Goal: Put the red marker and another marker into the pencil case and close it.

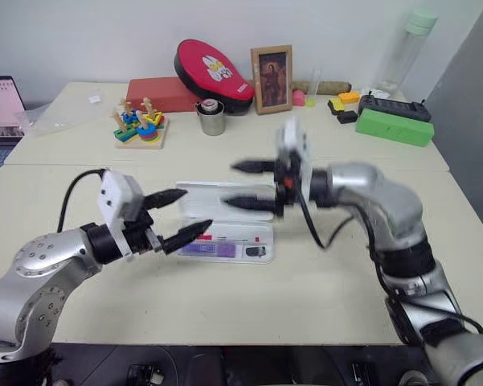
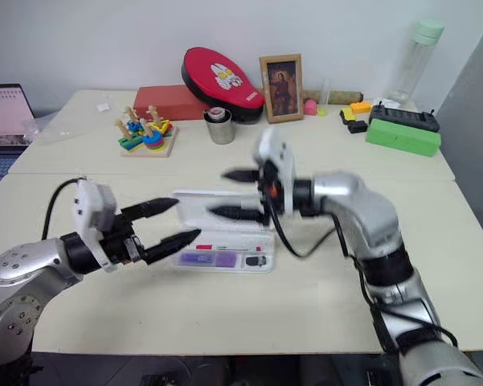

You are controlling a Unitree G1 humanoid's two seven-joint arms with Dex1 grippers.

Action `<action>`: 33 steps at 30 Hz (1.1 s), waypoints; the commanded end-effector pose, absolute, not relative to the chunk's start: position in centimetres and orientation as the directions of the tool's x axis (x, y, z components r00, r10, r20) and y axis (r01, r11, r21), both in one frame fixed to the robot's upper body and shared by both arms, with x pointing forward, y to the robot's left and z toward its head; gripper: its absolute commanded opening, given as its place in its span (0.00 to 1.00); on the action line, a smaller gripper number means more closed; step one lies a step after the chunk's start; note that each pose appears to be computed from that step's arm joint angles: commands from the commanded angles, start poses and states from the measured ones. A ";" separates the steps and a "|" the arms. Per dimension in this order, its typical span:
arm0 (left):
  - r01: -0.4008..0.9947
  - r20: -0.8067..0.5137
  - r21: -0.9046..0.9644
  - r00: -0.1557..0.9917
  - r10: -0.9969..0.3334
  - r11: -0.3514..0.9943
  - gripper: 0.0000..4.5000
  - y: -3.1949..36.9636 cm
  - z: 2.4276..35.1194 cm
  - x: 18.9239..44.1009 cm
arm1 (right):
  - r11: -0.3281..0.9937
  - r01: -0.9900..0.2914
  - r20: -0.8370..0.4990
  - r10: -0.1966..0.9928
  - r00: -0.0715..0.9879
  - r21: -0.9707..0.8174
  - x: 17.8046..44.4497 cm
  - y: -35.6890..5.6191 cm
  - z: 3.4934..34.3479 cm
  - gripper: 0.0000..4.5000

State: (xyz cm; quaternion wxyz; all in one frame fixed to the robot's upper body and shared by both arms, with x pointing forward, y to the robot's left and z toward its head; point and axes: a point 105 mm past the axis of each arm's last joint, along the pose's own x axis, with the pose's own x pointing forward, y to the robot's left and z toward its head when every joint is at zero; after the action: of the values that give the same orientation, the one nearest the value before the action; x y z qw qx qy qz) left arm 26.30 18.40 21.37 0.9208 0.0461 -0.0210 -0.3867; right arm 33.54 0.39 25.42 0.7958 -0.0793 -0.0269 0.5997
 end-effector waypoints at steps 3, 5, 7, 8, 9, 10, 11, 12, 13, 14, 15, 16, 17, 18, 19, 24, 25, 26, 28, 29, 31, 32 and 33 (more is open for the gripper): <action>0.644 0.110 0.108 0.750 -0.653 0.758 1.00 19.5 24.0 24.9 | 0.506 -0.841 -0.188 0.822 0.537 -0.193 39.5 0.1 23.1 0.55; 0.642 0.102 0.104 0.753 -0.650 0.760 1.00 19.5 23.8 24.5 | 0.498 -0.839 -0.227 0.810 0.540 -0.220 39.9 0.3 22.2 0.44; 0.646 0.084 0.103 0.752 -0.654 0.757 1.00 19.3 23.5 24.1 | 0.466 -0.854 -0.252 0.819 0.515 -0.233 39.7 0.6 21.5 0.33; 0.651 0.074 0.102 0.749 -0.658 0.752 1.00 19.1 23.2 23.8 | 0.444 -0.864 -0.264 0.827 0.497 -0.236 39.4 0.7 21.3 0.27; 0.656 0.065 0.100 0.746 -0.663 0.748 1.00 19.0 23.1 23.6 | 0.416 -0.877 -0.278 0.837 0.472 -0.239 39.0 1.0 21.0 0.19; 0.659 0.055 0.100 0.744 -0.665 0.745 1.00 19.0 22.9 23.4 | 0.376 -0.893 -0.294 0.849 0.439 -0.248 38.4 1.2 20.7 0.14; 0.660 0.050 0.100 0.744 -0.666 0.745 1.00 19.0 22.8 23.3 | 0.338 -0.906 -0.308 0.860 0.408 -0.256 37.8 1.3 20.5 0.10; 0.659 0.049 0.100 0.745 -0.666 0.745 1.00 19.1 22.8 23.2 | 0.288 -0.922 -0.327 0.872 0.364 -0.258 37.0 1.5 20.2 0.03; 0.659 0.048 0.101 0.746 -0.665 0.746 1.00 19.2 22.8 23.1 | 0.243 -0.934 -0.343 0.881 0.326 -0.264 36.2 1.6 19.9 0.01; 0.658 0.045 0.103 0.746 -0.665 0.746 1.00 19.3 22.8 23.0 | 0.213 -0.940 -0.357 0.884 0.302 -0.267 35.6 1.6 19.6 0.01; 0.659 0.037 0.107 0.746 -0.665 0.744 1.00 19.3 22.8 23.0 | 0.190 -0.944 -0.373 0.883 0.285 -0.271 35.2 1.6 19.3 0.01; 0.660 0.027 0.113 0.746 -0.666 0.743 1.00 19.4 22.7 23.0 | 0.163 -0.946 -0.390 0.882 0.267 -0.279 34.8 1.6 19.0 0.01; 0.660 0.016 0.119 0.746 -0.666 0.742 1.00 19.5 22.5 22.9 | 0.138 -0.947 -0.401 0.881 0.251 -0.289 34.3 1.6 18.7 0.01; 0.666 -0.001 0.122 0.742 -0.671 0.736 1.00 19.5 22.2 22.8 | 0.103 -0.950 -0.411 0.883 0.224 -0.295 33.7 1.7 18.4 0.01; 0.673 -0.015 0.120 0.736 -0.677 0.730 1.00 19.4 22.0 22.7 | 0.066 -0.951 -0.420 0.886 0.195 -0.302 33.1 1.8 18.2 0.01; 0.727 -0.096 0.100 0.686 -0.721 0.679 1.00 18.9 20.7 21.5 | -0.066 -0.943 -0.526 0.841 0.123 -0.326 31.1 1.7 15.2 0.01; 0.733 -0.115 0.099 0.680 -0.724 0.673 1.00 18.9 20.3 21.3 | -0.092 -0.940 -0.549 0.828 0.111 -0.329 30.7 1.7 14.5 0.01; 0.736 -0.132 0.100 0.676 -0.724 0.669 1.00 18.9 20.0 21.2 | -0.110 -0.937 -0.570 0.815 0.106 -0.332 30.4 1.7 13.7 0.01; 0.738 -0.149 0.101 0.674 -0.723 0.667 1.00 19.0 19.6 21.1 | -0.138 -0.929 -0.621 0.775 0.115 -0.345 30.2 1.6 11.9 0.01; 0.738 -0.151 0.103 0.675 -0.722 0.667 1.00 19.0 19.6 21.0 | -0.150 -0.924 -0.646 0.753 0.123 -0.351 30.1 1.5 11.1 0.01; 0.737 -0.152 0.108 0.676 -0.721 0.668 1.00 19.0 19.5 21.1 | -0.164 -0.922 -0.686 0.715 0.134 -0.351 30.1 1.2 9.6 0.01; 0.737 -0.151 0.108 0.675 -0.722 0.667 1.00 19.0 19.5 21.1 | -0.166 -0.922 -0.693 0.708 0.136 -0.350 30.0 1.1 9.2 0.01; 0.738 -0.151 0.108 0.675 -0.722 0.666 1.00 19.0 19.5 21.0 | -0.165 -0.924 -0.698 0.703 0.136 -0.345 30.0 1.1 8.9 0.01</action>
State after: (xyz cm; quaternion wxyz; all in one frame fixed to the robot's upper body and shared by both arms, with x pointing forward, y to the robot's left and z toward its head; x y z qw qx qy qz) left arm 21.33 19.50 18.90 0.9161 0.0627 0.0615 -0.3913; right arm 30.48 1.69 11.84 0.6492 -0.3947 0.0898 0.6440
